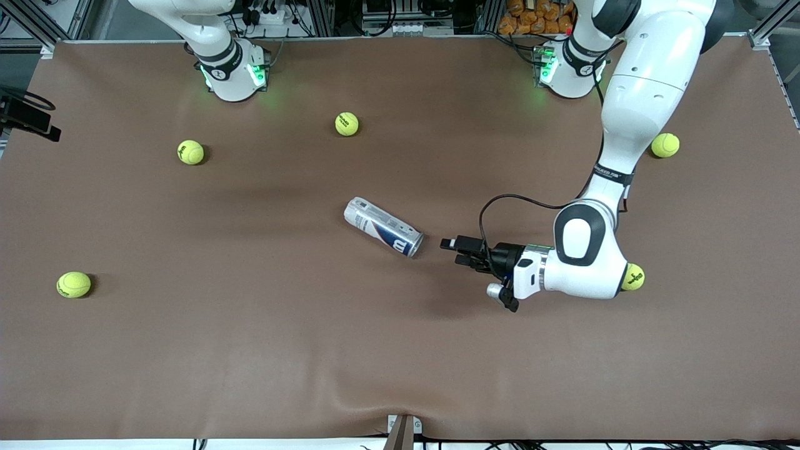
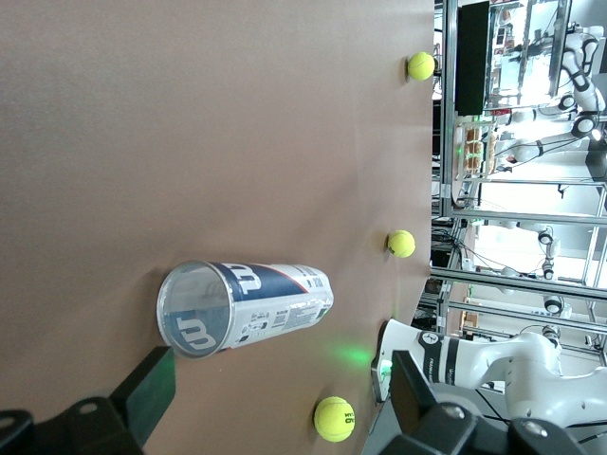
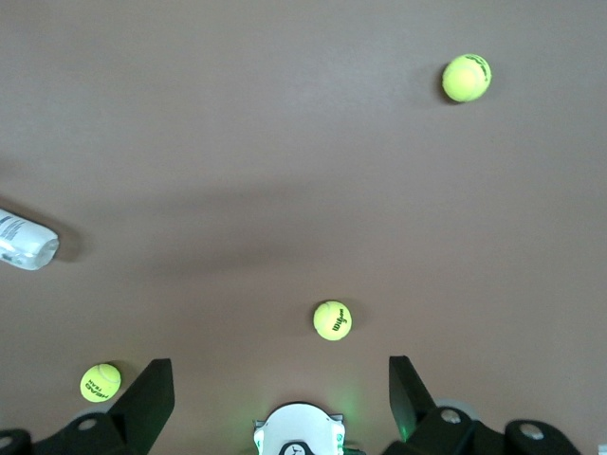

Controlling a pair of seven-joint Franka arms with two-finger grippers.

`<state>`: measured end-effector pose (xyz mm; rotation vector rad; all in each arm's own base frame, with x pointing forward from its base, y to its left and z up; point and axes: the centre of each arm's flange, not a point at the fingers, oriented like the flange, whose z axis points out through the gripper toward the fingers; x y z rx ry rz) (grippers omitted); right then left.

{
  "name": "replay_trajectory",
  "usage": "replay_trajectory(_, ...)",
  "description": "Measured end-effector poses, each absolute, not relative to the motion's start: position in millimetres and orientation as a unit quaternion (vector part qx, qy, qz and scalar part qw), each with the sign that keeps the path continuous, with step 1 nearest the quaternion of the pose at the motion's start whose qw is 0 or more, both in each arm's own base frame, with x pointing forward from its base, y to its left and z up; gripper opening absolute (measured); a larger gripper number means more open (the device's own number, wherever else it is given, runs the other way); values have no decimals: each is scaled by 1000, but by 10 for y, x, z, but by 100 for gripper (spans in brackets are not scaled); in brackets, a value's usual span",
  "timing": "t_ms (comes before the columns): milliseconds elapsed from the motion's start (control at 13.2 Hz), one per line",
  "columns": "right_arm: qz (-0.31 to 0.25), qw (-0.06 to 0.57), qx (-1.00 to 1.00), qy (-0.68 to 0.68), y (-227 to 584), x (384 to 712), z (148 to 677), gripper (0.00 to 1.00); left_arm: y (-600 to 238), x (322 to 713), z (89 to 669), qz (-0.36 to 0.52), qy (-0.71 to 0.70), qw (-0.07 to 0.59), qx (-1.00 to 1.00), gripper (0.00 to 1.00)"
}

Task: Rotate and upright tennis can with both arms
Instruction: 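Position the left gripper over the can's open end and close it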

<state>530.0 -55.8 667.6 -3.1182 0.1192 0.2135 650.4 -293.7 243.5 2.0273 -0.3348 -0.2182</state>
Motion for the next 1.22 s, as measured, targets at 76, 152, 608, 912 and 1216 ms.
replay_trajectory(76, 65, 8, -997, 30, -544, 5300, 6695, 100, -2994, 6486, 2418, -90, -141, 510, 844, 100)
replay_trajectory(152, 64, 8, -998, 25, -534, 5296, 6704, 100, -3052, 6466, 2371, -87, -143, 507, 846, 100)
replay_trajectory(608, 54, 8, -998, 20, -519, 5321, 6720, 100, -3361, 6317, 1838, -77, -141, 492, 856, 100)
replay_trajectory(912, 44, 7, -999, 25, -568, 5340, 6734, 100, -3749, 6141, 1661, -62, -137, 485, 861, 100)
replay_trajectory(1216, 43, 7, -999, 23, -556, 5342, 6734, 100, -3784, 6152, 1690, -56, -138, 485, 862, 100)
